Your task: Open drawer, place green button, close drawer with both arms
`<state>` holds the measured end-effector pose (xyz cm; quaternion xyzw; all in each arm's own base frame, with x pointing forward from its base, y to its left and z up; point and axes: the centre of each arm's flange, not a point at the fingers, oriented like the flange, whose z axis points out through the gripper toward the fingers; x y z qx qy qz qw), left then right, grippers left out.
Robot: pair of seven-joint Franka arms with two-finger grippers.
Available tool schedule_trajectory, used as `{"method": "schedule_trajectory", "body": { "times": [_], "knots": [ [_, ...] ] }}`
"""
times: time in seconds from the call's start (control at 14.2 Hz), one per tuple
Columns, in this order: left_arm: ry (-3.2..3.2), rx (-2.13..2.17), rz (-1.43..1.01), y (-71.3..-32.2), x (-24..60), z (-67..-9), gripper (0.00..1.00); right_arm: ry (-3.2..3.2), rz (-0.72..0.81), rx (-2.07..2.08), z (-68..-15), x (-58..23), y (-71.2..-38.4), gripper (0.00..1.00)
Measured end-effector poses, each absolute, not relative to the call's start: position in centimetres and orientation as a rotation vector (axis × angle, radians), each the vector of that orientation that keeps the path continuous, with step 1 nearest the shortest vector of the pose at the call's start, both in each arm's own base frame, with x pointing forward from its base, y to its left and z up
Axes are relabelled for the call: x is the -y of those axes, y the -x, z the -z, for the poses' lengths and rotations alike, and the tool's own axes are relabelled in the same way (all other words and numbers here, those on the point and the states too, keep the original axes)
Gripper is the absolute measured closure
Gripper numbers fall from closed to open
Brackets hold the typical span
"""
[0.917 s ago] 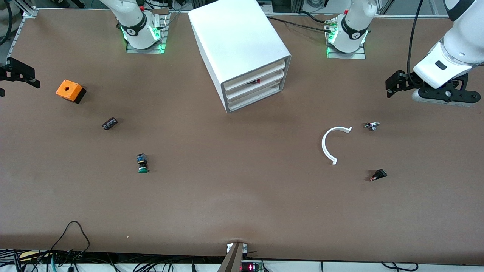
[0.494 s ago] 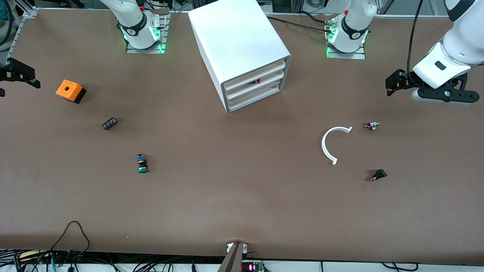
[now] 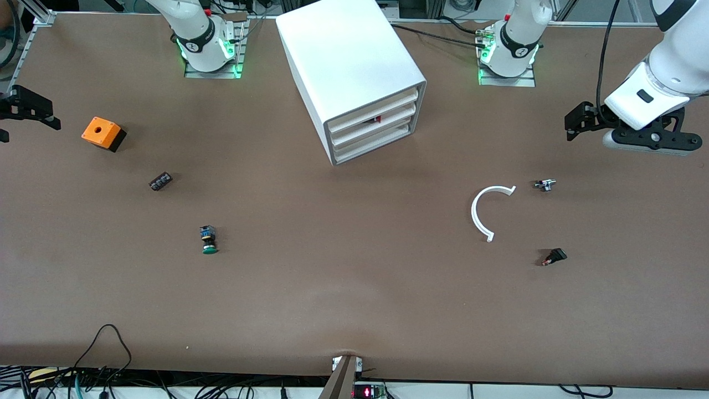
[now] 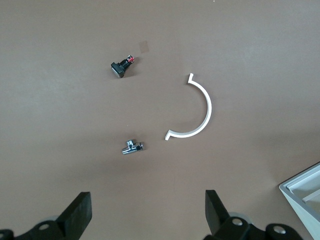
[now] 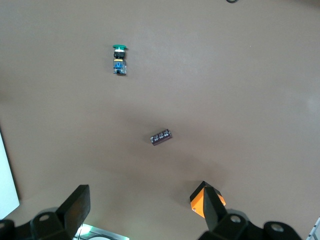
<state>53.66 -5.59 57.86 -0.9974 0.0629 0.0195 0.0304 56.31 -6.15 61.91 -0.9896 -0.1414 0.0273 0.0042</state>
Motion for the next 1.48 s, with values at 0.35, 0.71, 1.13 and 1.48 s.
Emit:
{"method": "schedule_trajectory", "body": {
  "times": [0.35, 0.71, 1.13, 1.48],
  "knots": [
    [3.074, -0.197, -0.060, -53.6, 5.7, -57.9, 0.00, 3.095, -0.141, 0.438, -59.9, 6.3, -57.2, 0.00],
    [3.074, -0.198, -0.061, -53.6, 5.7, -57.9, 0.00, 3.047, -0.111, 0.427, -57.5, 5.7, -59.2, 0.00],
    [3.074, -0.197, -0.062, -53.6, 5.7, -57.9, 0.00, 3.024, -0.081, 0.413, -55.9, 5.5, -60.4, 0.00],
    [3.073, -0.197, -0.065, -53.6, 5.7, -57.9, 0.00, 3.023, -0.116, 0.432, -51.5, 4.7, -62.7, 0.00]
  ]
}}
